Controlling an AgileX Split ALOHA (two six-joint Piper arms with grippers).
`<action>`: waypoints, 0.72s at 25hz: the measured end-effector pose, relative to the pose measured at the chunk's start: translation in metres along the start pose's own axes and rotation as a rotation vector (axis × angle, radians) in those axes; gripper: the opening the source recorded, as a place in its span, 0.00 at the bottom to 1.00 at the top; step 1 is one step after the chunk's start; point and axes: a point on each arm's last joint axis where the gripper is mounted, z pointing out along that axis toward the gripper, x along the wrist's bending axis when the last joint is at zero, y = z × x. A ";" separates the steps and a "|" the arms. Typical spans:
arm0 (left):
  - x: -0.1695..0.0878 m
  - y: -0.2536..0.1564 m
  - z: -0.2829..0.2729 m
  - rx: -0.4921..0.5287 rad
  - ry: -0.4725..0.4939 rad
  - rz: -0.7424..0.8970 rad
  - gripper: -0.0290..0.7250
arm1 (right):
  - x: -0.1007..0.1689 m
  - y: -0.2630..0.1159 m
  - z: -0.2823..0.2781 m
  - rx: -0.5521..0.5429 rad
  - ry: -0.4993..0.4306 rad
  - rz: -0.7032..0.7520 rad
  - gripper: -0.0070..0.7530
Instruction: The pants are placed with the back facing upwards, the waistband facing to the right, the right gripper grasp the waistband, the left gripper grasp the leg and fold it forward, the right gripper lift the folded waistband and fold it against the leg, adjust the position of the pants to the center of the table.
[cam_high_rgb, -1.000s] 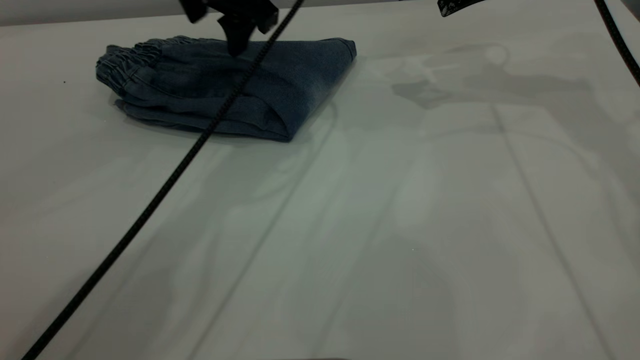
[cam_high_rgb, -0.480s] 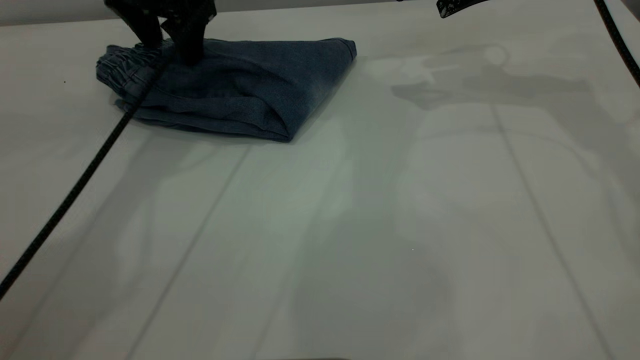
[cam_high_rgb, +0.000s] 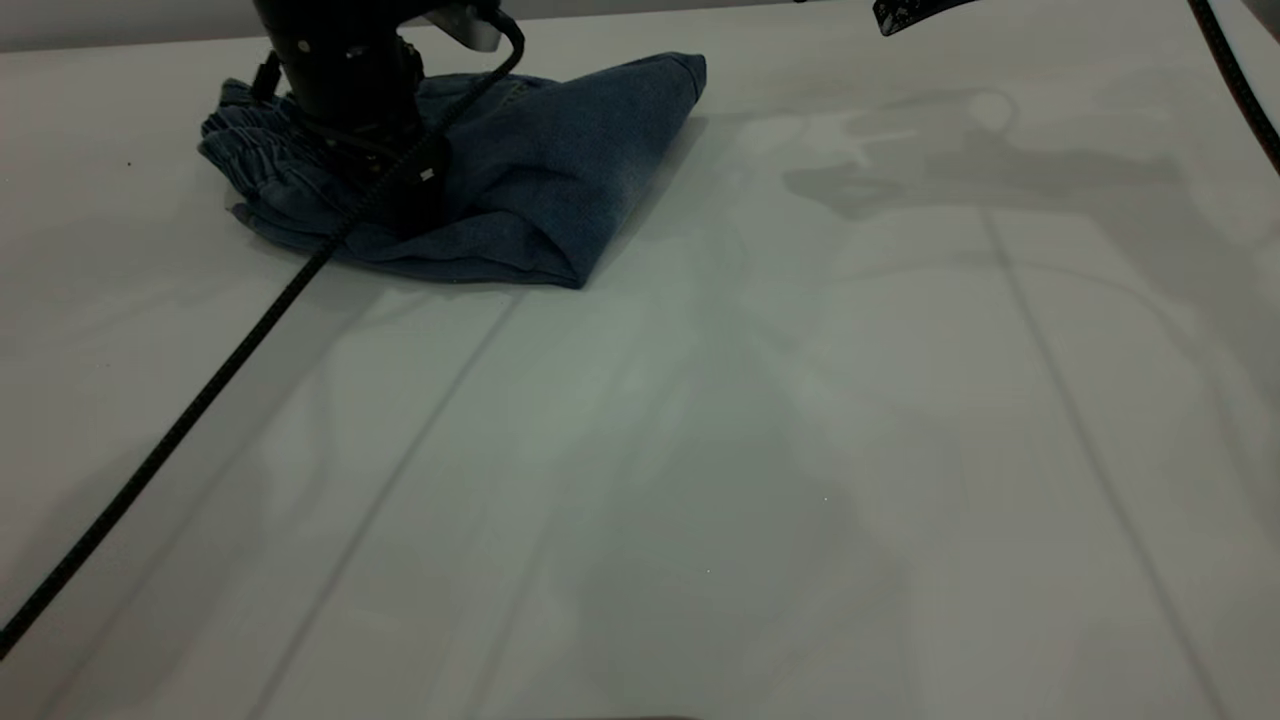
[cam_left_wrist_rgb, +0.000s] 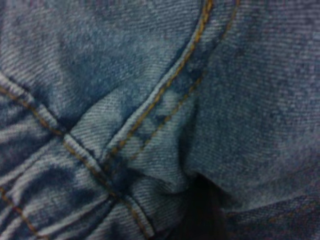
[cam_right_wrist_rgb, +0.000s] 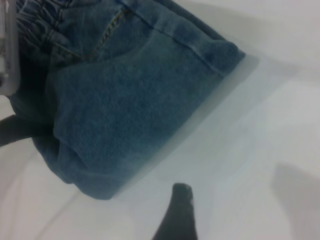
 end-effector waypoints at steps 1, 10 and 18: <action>-0.002 0.001 0.001 0.000 -0.001 0.000 0.72 | 0.000 0.000 0.000 0.000 0.000 0.000 0.78; -0.057 0.042 0.003 -0.092 -0.042 -0.269 0.72 | 0.000 0.000 0.000 -0.001 -0.001 0.001 0.78; -0.082 0.058 -0.007 -0.074 -0.071 -0.307 0.72 | 0.001 0.002 -0.003 0.012 -0.021 -0.040 0.78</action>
